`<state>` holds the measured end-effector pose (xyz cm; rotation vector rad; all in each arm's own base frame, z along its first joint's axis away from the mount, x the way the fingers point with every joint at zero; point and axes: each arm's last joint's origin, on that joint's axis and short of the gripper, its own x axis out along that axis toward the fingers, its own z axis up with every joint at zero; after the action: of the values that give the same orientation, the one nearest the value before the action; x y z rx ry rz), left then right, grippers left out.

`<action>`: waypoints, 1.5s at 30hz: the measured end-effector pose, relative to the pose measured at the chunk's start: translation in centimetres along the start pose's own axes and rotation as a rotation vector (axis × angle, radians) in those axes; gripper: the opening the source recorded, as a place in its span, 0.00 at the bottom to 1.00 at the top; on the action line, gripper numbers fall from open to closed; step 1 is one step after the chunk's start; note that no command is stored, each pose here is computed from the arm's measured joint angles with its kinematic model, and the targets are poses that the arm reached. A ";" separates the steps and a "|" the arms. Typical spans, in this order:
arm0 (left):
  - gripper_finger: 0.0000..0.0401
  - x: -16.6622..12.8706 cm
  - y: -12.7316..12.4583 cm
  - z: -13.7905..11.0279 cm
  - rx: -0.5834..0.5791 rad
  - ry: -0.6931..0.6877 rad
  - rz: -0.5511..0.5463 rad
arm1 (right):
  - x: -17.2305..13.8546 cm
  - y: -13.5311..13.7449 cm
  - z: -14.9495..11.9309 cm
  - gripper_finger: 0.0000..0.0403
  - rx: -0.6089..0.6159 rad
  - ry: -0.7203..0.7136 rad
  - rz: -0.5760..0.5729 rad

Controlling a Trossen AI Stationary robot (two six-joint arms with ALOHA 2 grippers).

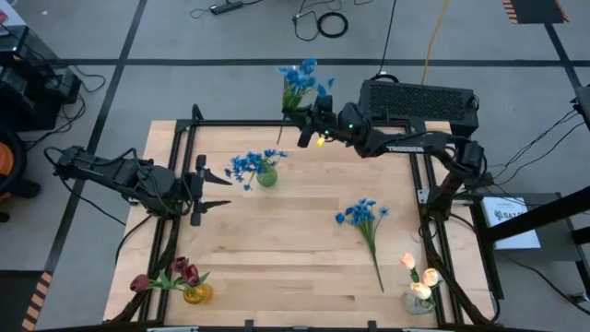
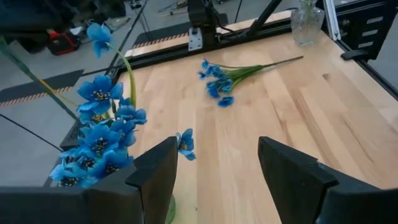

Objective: Sort flowers into vase by color
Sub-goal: Put the top blue flowers into the green vase

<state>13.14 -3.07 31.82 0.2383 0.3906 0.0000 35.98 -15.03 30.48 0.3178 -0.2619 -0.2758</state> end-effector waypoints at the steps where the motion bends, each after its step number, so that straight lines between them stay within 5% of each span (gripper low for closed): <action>1: 0.57 0.0 0.0 0.0 0.002 0.000 0.000 | 0.2 0.0 -0.5 0.01 0.007 -0.006 0.011; 13: 0.57 0.0 0.0 0.0 0.007 -0.001 0.002 | 1.3 0.5 -4.7 0.01 0.043 0.009 0.053; 29: 0.57 0.0 0.0 0.1 0.053 -0.010 0.013 | 1.4 2.3 -5.3 0.01 -0.068 0.021 0.091; 45: 0.57 0.1 0.4 0.4 0.068 -0.024 0.115 | 2.7 1.3 -8.0 0.01 -0.028 0.051 0.085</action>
<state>13.40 -2.83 32.27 0.3272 0.3532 0.0971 41.10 -12.52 24.11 0.2848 -0.2201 -0.1868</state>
